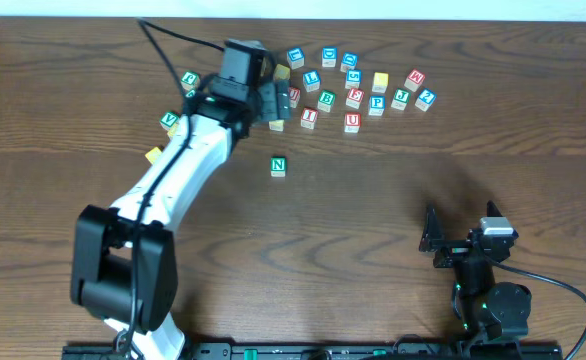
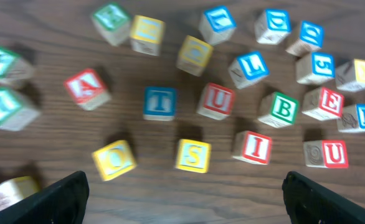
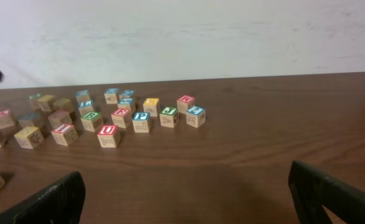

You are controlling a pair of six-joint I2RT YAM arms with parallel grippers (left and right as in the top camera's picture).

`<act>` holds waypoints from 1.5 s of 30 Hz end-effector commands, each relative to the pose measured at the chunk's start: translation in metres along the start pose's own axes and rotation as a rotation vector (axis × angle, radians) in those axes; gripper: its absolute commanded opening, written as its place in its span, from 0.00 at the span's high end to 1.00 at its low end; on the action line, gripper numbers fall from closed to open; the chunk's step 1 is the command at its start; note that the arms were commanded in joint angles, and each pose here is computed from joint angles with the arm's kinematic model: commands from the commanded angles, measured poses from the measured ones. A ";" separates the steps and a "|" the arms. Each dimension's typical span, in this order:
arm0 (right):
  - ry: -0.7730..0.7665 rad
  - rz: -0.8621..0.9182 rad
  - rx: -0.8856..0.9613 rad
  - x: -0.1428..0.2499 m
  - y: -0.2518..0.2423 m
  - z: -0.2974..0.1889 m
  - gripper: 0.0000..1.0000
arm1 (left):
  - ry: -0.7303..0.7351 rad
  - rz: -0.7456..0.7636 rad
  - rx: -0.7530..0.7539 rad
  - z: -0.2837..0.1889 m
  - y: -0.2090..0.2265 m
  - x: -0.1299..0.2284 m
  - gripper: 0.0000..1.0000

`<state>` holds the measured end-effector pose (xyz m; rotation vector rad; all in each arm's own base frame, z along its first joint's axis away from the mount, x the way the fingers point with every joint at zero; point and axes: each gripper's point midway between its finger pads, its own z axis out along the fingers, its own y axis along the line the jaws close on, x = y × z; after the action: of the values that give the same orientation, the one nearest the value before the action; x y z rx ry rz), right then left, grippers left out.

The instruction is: Spell out NEURIPS

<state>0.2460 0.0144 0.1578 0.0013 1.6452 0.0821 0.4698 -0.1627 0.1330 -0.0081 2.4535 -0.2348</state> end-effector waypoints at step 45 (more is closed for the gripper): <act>0.000 0.002 -0.011 0.001 0.003 0.000 0.01 | 0.084 0.364 0.089 0.079 -0.134 -0.018 0.14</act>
<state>0.2460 0.0144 0.1578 0.0013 1.6452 0.0821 0.5129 -0.3279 0.0677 0.5488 2.5085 -0.1991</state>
